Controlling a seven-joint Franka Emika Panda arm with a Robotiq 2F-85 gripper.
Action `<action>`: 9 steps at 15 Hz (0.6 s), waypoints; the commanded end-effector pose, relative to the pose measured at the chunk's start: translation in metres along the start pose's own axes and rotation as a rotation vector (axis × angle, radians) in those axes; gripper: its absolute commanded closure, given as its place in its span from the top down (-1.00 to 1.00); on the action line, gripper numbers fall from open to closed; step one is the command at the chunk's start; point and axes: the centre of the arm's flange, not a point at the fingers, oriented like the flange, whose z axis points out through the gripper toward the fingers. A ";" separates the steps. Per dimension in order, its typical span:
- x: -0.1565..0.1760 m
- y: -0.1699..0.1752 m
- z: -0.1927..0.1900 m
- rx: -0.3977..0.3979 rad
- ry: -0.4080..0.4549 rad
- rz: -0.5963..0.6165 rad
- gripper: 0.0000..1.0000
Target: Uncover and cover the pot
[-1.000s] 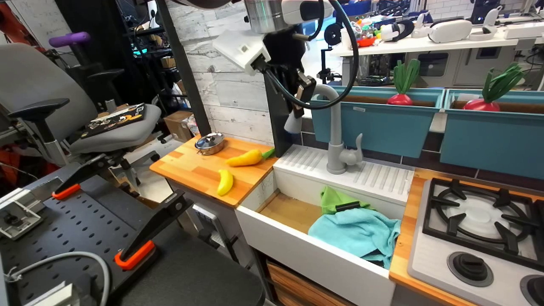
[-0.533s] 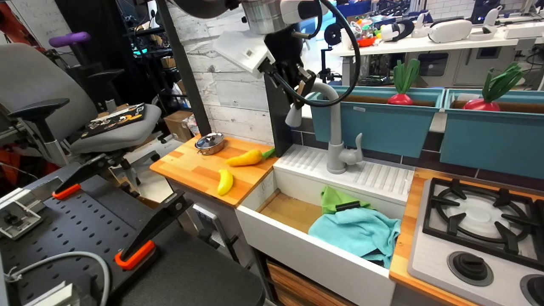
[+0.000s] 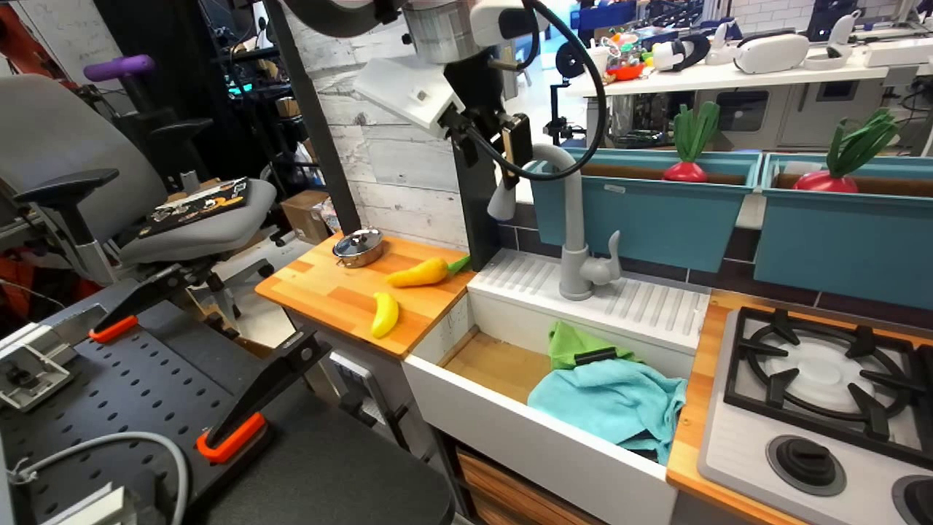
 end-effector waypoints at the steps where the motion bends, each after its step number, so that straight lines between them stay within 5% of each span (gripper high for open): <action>1: -0.004 -0.024 -0.015 0.031 0.054 -0.047 1.00; 9: -0.068 -0.025 -0.035 -0.033 0.083 -0.127 1.00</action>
